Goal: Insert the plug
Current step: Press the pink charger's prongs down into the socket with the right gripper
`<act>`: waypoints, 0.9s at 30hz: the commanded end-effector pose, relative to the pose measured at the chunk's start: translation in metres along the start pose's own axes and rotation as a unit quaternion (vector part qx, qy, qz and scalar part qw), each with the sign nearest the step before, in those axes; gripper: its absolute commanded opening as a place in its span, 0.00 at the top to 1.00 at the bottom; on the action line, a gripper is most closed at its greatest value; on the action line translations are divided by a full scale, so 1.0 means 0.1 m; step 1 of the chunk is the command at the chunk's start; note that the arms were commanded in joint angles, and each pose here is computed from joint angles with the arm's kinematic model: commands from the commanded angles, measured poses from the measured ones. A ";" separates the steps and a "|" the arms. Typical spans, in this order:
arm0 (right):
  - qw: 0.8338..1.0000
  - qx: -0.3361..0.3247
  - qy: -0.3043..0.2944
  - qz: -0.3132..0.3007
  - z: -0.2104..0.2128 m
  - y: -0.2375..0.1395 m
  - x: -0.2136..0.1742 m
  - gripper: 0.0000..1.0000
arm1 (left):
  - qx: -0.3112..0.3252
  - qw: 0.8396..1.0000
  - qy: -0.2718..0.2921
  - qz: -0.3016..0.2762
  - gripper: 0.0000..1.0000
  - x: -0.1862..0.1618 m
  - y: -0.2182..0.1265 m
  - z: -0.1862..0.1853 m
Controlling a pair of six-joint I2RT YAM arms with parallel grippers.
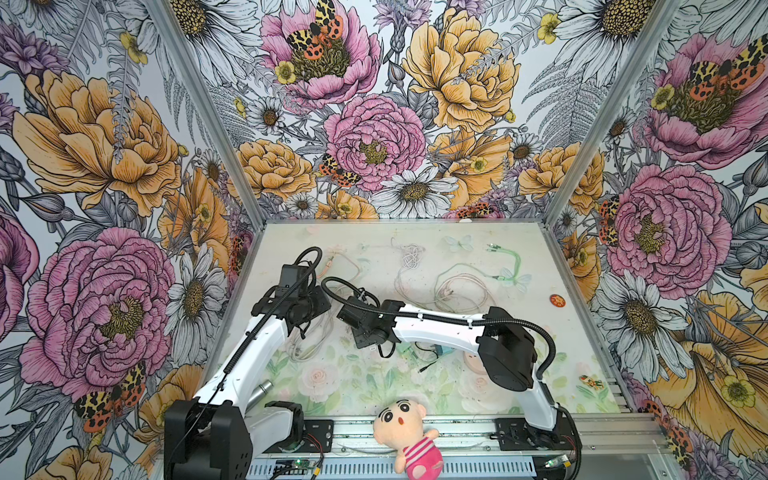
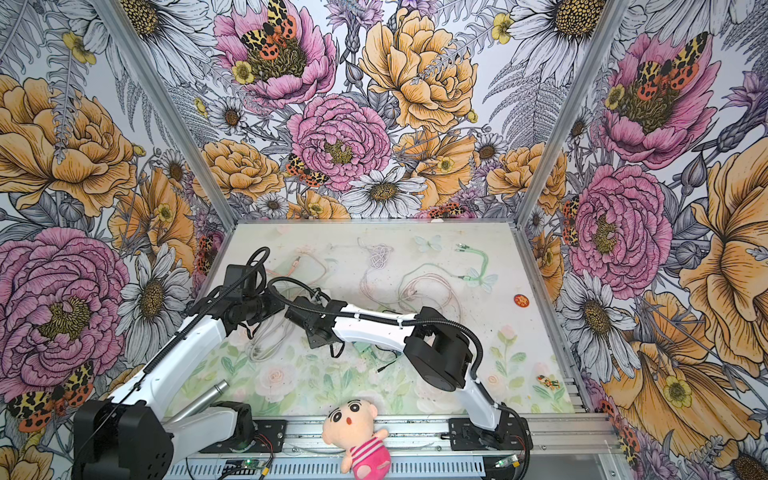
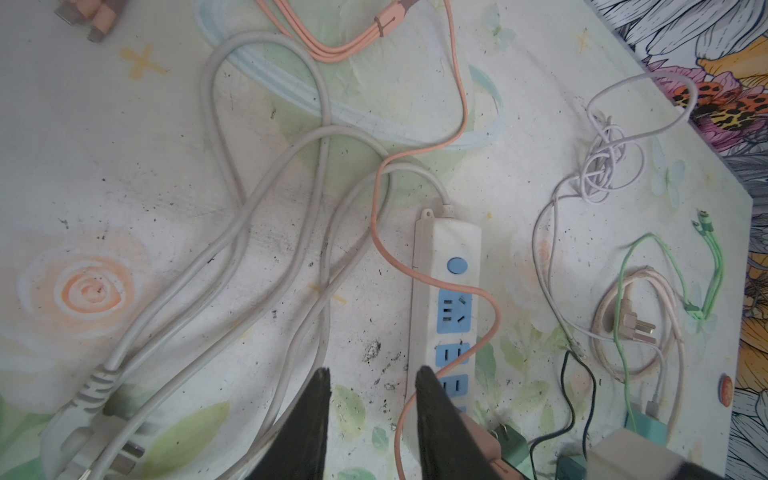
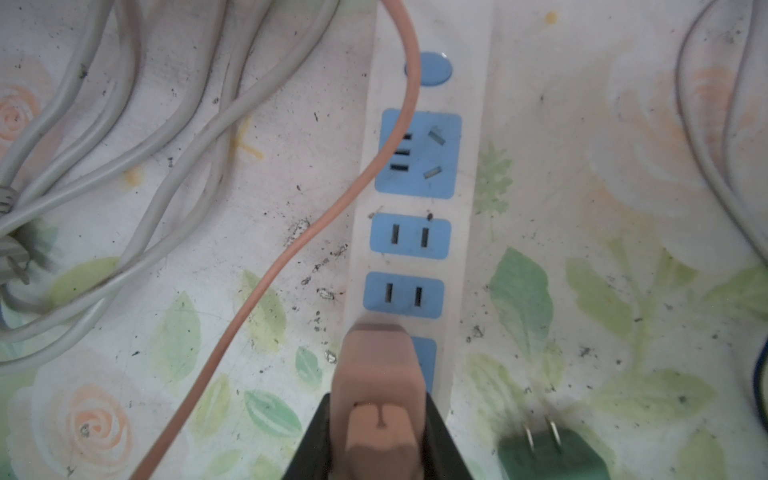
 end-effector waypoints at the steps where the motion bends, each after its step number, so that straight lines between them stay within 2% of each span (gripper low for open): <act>1: 0.991 -0.048 -0.016 0.127 -0.24 0.64 -0.54 0.81 | -0.003 1.000 -0.002 -0.003 0.63 -0.01 -0.04 0.04; 12: 0.997 -0.039 -0.011 0.069 -0.19 0.32 -0.28 0.61 | 0.000 1.000 -0.002 -0.014 0.63 0.01 -0.08 0.05; 17: 0.998 -0.031 -0.009 0.048 -0.17 0.16 -0.19 0.60 | -0.004 1.000 -0.003 -0.030 0.63 0.02 -0.16 0.05; 23: 0.999 -0.015 -0.014 0.033 -0.11 -0.01 -0.16 0.59 | -0.004 1.000 -0.003 -0.019 0.63 0.01 -0.11 0.05; 27: 0.999 0.008 -0.035 0.027 -0.02 -0.15 -0.16 0.51 | -0.003 1.000 -0.001 -0.015 0.62 0.02 -0.09 0.05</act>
Point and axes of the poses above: each gripper's point midway between its finger pads, its own y axis out along the fingers, its own z axis along the line the jaws close on, x = y × z, the point moved 8 cm from there along -y, back along the fingers, and after that the axes turned 1 degree about y, right-handed, at the moved point
